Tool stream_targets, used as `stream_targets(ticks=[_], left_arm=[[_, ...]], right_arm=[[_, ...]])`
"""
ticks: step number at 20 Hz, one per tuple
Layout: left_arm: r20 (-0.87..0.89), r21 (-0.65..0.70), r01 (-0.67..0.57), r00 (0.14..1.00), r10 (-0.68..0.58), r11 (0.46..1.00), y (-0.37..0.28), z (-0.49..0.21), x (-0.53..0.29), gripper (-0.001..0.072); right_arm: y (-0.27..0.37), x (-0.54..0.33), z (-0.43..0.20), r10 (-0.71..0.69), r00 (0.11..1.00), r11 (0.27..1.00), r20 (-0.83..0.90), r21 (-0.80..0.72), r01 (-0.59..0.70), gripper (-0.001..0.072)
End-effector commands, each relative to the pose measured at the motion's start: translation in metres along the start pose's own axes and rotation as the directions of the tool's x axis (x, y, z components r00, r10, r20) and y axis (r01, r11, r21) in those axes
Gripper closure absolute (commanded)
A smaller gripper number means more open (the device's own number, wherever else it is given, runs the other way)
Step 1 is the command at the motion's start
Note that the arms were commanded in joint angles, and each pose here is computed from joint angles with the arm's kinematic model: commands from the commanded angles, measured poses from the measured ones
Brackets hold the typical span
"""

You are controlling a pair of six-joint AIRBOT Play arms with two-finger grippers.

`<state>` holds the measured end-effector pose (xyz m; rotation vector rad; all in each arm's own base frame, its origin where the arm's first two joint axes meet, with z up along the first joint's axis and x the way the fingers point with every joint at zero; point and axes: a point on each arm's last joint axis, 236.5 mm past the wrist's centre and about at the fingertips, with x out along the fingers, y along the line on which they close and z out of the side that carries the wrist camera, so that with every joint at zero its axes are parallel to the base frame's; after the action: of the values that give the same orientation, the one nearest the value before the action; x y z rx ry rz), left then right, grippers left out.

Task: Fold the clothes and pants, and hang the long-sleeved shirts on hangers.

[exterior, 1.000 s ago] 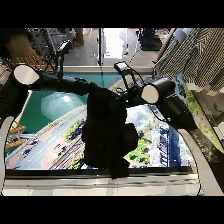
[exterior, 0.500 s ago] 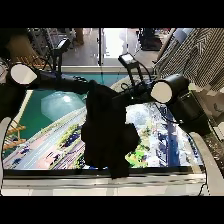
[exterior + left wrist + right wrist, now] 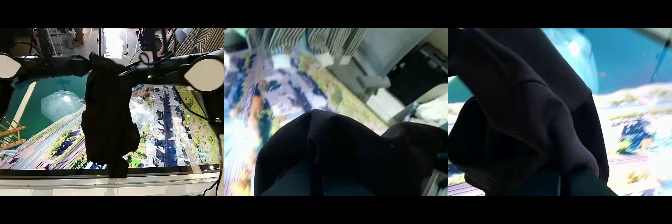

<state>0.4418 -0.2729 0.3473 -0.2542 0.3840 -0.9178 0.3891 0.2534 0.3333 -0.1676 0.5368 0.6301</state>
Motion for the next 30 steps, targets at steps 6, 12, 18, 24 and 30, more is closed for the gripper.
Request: stream_targets(ticks=[6, 12, 18, 24, 30], left_arm=[[-0.035, 0.074, -0.154, 0.987, 0.157, 0.985, 0.051, -0.009, 0.010, 0.0581], [-0.460, 0.145, -0.515, 0.721, 0.518, 0.845, 0.129, -0.095, -0.102, 0.0220], [-0.491, 0.221, -0.957, 0.056, 0.870, 0.187, 0.227, -0.124, -0.371, 0.0207], [-0.588, 0.019, -0.986, -0.143, 0.796, -0.164, 0.295, -0.265, -0.514, 0.0079], [-0.554, 0.023, -0.973, -0.202, 0.808, -0.228, 0.351, -0.298, -0.580, 0.0177]], right_arm=[[-0.011, 0.018, -0.013, -0.039, 0.999, 0.999, -0.021, 0.023, 0.040, 0.0690], [-0.015, 0.063, -0.011, -0.039, 0.999, 0.994, 0.003, 0.101, 0.039, 0.0690], [-0.014, 0.070, -0.019, -0.029, 0.999, 0.994, -0.030, 0.104, 0.032, 0.0689], [-0.012, 0.070, -0.019, -0.024, 0.999, 0.995, -0.030, 0.095, 0.027, 0.0689], [-0.013, 0.070, -0.021, -0.027, 0.999, 0.995, -0.036, 0.094, 0.031, 0.0688]])
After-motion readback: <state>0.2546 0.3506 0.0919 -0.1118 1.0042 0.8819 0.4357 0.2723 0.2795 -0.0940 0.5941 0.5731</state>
